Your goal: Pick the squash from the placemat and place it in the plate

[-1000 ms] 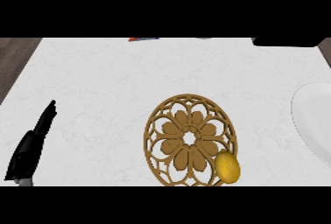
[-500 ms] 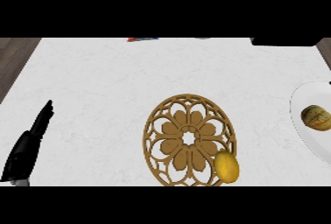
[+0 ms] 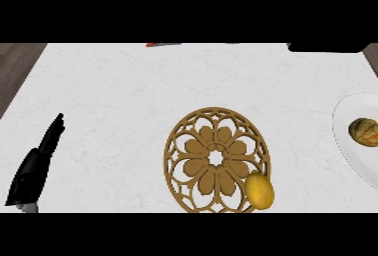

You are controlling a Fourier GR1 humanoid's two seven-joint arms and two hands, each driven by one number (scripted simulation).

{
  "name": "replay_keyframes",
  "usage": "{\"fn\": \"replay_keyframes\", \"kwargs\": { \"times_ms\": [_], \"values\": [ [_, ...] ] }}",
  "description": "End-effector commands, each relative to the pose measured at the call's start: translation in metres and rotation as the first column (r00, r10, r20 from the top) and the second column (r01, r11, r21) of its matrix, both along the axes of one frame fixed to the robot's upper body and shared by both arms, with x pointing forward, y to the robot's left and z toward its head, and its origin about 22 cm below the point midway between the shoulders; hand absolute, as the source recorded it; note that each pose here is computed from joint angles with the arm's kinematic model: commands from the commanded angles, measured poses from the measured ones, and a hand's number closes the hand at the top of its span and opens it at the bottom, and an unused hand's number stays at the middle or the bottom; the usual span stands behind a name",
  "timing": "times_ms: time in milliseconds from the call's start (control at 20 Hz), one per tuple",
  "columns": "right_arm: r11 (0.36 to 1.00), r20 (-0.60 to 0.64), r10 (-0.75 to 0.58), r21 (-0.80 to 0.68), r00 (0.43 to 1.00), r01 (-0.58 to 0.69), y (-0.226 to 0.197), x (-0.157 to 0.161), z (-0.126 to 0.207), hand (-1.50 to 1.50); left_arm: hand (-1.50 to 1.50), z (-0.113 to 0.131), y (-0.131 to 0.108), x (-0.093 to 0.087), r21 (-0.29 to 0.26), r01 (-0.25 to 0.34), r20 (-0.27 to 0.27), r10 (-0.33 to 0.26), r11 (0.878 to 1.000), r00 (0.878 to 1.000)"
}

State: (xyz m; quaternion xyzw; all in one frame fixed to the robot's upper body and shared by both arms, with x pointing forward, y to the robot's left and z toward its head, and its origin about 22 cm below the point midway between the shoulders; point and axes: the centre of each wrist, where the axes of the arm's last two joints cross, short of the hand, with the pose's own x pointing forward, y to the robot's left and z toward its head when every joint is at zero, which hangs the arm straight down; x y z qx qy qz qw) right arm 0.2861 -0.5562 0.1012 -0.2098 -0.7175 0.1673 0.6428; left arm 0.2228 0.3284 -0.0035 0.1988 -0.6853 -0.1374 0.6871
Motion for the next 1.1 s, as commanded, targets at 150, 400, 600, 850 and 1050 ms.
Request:
{"fn": "replay_keyframes", "kwargs": {
  "times_ms": [150, 400, 600, 850, 1050],
  "values": [
    [0.96, 0.098, -0.015, 0.281, 0.995, -0.013, -0.032, -0.039, 0.009, -1.5, 0.0, 0.012, 0.005, 0.007, 0.01, -0.007, 0.026, 0.006, 1.0, 1.0],
    [0.948, 0.153, -0.03, 0.318, 0.988, -0.02, -0.043, -0.052, 0.019, -1.5, 0.0, 0.004, 0.004, 0.003, -0.006, -0.013, 0.012, 0.013, 1.0, 1.0],
    [0.957, 0.186, -0.02, 0.288, 0.982, -0.035, -0.054, -0.061, 0.043, -1.5, 0.0, 0.002, -0.003, 0.002, -0.018, -0.007, 0.017, 0.007, 1.0, 1.0],
    [0.967, 0.173, -0.037, 0.256, 0.984, -0.008, -0.058, -0.069, 0.043, -1.5, 0.0, 0.004, 0.008, -0.001, 0.002, -0.014, 0.01, 0.014, 1.0, 1.0],
    [0.967, 0.146, -0.05, 0.256, 0.988, 0.011, -0.056, -0.068, 0.039, -1.5, 0.0, 0.01, 0.001, 0.005, -0.008, -0.012, 0.032, 0.012, 1.0, 0.999]
  ]
}}
